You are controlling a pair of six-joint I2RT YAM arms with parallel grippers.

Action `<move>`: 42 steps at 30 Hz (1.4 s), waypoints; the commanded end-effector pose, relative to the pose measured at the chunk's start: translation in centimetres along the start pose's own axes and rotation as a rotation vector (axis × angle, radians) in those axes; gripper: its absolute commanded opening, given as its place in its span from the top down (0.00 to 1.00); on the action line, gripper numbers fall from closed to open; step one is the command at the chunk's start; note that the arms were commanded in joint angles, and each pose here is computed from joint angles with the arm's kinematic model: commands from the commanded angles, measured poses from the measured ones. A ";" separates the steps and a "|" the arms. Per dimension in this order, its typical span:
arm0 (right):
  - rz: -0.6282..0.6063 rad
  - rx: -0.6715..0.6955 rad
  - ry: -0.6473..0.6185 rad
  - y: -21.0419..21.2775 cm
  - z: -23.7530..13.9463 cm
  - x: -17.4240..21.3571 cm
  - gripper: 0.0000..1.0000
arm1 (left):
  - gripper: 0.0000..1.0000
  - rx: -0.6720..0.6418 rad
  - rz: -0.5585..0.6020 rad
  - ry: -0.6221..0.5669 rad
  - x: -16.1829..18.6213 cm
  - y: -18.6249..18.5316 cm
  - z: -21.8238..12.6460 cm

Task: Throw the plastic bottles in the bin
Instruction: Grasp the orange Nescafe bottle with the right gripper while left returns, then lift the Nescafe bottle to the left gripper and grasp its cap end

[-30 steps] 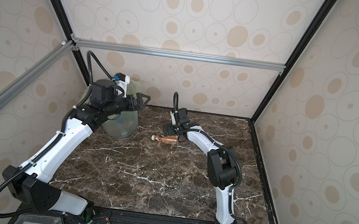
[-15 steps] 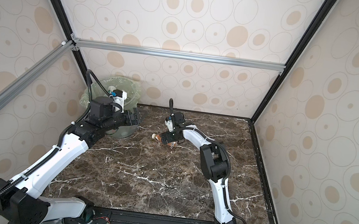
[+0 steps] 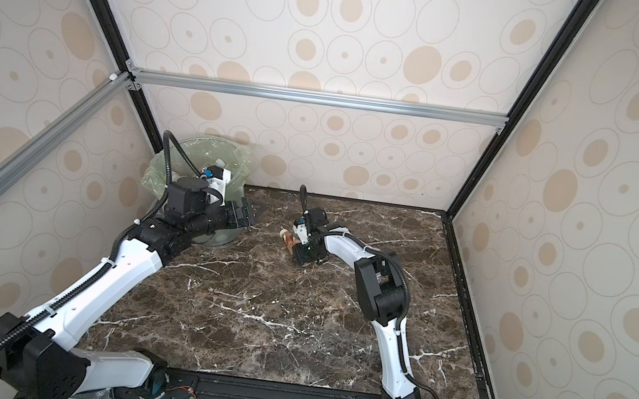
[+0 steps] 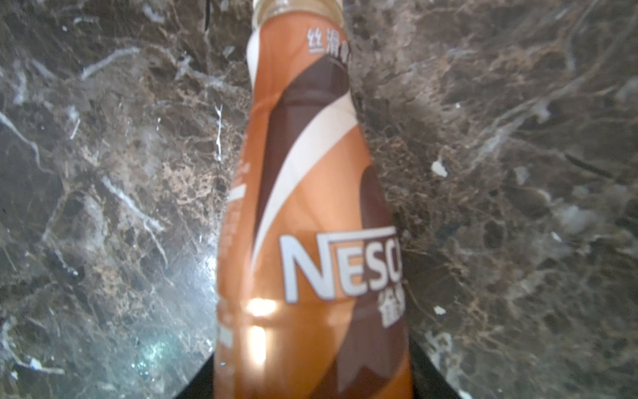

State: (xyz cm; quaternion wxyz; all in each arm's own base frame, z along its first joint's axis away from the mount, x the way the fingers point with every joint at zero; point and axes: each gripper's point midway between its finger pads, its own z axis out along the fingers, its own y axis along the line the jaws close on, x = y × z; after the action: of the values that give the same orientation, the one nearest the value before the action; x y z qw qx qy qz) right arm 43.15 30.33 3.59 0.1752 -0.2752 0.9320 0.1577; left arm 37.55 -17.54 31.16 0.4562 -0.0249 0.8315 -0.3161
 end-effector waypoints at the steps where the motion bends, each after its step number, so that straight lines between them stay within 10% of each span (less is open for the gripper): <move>1: 0.002 -0.033 -0.075 1.6 -3.5 -1.6 0.53 | 0.01 0.031 -0.033 -0.018 -0.6 -0.9 0.2; 16: 0.043 -0.132 -0.411 5.8 -17.9 -3.5 0.56 | 0.01 0.145 -0.131 -0.022 -3.0 -3.2 5.9; 37: 0.036 -0.253 -0.622 8.7 -23.3 -4.9 0.56 | 0.11 0.205 -0.128 -0.013 -2.8 -7.2 10.1; 42: 0.035 -0.291 -0.640 9.4 -23.9 -5.5 0.54 | 0.48 0.216 -0.112 -0.033 -3.5 -7.7 9.9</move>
State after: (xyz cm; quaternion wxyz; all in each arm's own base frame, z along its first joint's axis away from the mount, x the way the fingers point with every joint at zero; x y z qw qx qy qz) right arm 36.69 30.40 26.60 0.3935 -0.2142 0.8243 0.3463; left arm 44.86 -27.28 31.43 0.4224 -0.0325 0.8016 -0.4218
